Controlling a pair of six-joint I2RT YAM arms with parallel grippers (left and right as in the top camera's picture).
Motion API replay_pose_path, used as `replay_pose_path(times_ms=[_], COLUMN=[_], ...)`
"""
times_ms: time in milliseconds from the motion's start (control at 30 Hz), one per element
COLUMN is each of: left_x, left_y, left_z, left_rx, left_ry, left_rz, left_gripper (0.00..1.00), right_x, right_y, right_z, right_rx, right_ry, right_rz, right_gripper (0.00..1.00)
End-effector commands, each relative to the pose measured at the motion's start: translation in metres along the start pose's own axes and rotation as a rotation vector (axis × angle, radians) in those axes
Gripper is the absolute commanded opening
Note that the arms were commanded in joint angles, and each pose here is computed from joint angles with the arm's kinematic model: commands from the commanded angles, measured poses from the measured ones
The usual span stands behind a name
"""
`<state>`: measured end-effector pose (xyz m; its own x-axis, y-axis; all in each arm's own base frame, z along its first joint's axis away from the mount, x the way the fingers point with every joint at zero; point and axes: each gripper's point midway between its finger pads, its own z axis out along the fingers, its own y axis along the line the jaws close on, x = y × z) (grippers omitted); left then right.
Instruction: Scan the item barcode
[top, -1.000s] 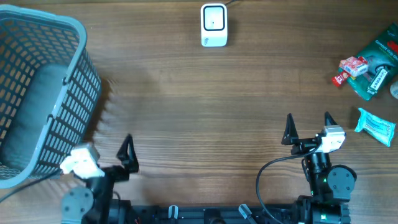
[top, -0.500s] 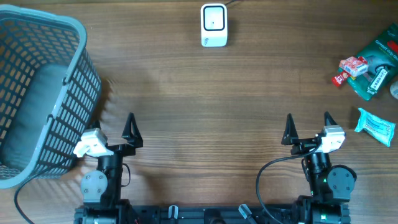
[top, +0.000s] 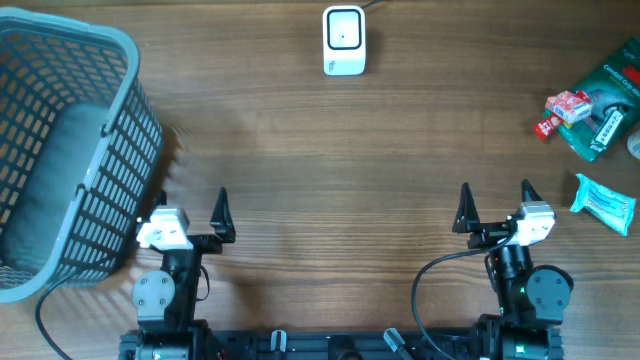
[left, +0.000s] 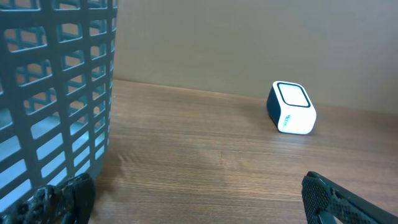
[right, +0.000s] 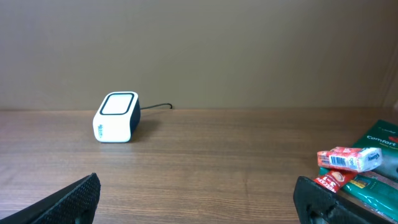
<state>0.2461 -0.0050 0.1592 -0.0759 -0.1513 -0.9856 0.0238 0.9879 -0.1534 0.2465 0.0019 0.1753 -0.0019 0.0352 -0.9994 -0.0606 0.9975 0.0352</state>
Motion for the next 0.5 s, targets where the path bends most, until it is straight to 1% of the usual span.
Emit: replay_pose_path(times_ms=[0,467], left_x=[0.0030,0.0019], left_y=[-0.0051,-0.0034], left_z=[0.0000,0.0000], left_rx=[0.033,0.024], left_ry=[0.006,0.001], left_rz=[0.027,0.023], left_gripper=[1.00,1.00], right_x=[-0.0025,-0.0024], right_y=[-0.0023,-0.0022], right_z=[-0.0005,-0.0005], right_rx=[0.016,0.016], right_ry=[-0.012,-0.012], right_rz=[-0.010,-0.010], right_gripper=[1.00,1.00])
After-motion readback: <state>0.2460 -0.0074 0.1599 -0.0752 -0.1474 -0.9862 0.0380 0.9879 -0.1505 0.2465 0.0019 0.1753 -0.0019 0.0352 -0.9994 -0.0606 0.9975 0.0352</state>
